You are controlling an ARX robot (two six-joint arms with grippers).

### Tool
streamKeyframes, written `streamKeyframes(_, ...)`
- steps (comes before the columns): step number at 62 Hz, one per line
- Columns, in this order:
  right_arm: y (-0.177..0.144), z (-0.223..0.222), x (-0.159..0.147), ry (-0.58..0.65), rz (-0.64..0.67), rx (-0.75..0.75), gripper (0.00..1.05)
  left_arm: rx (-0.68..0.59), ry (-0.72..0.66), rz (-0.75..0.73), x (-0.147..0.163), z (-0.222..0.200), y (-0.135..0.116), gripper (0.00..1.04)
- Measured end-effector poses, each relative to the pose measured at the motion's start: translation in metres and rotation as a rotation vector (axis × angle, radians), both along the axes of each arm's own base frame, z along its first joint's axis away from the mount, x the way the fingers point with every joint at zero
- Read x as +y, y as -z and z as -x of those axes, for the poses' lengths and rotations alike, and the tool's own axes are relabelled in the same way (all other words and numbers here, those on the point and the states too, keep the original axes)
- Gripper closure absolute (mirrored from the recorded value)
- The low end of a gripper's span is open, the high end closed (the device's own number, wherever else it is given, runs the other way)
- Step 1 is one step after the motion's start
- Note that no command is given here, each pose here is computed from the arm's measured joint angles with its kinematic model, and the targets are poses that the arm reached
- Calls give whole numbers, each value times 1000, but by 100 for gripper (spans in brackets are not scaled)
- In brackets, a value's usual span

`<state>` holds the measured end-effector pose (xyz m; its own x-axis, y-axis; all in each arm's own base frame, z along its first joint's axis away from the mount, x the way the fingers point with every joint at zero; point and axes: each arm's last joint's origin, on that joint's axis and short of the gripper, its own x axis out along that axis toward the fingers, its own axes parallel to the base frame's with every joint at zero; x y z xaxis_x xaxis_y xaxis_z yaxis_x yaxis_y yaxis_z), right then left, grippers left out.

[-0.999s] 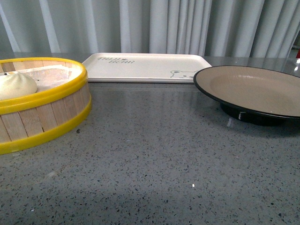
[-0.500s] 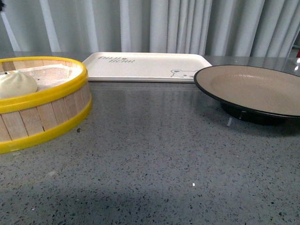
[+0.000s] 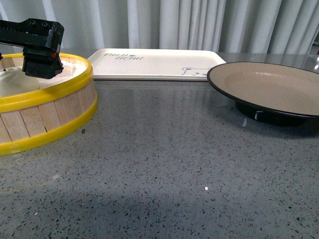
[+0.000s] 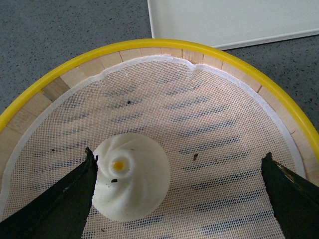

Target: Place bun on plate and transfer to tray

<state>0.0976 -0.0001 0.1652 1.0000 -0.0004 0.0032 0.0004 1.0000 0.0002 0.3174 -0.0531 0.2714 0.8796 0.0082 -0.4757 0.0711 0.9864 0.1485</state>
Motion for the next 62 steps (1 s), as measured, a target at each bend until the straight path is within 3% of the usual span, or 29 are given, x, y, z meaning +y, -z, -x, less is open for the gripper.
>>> streamKeyframes(20, 0, 0, 0, 0, 0, 0, 8, 49, -15, -26, -3, -3, 5, 8)
streamKeyframes(27, 0, 0, 0, 0, 0, 0, 8, 42, -18, -28, -3, -6, 2, 32)
streamKeyframes(53, 0, 0, 0, 0, 0, 0, 8, 56, -12, -23, -4, -8, 3, 98)
streamKeyframes(62, 0, 0, 0, 0, 0, 0, 8, 59, -13, -22, -4, -8, 4, 101)
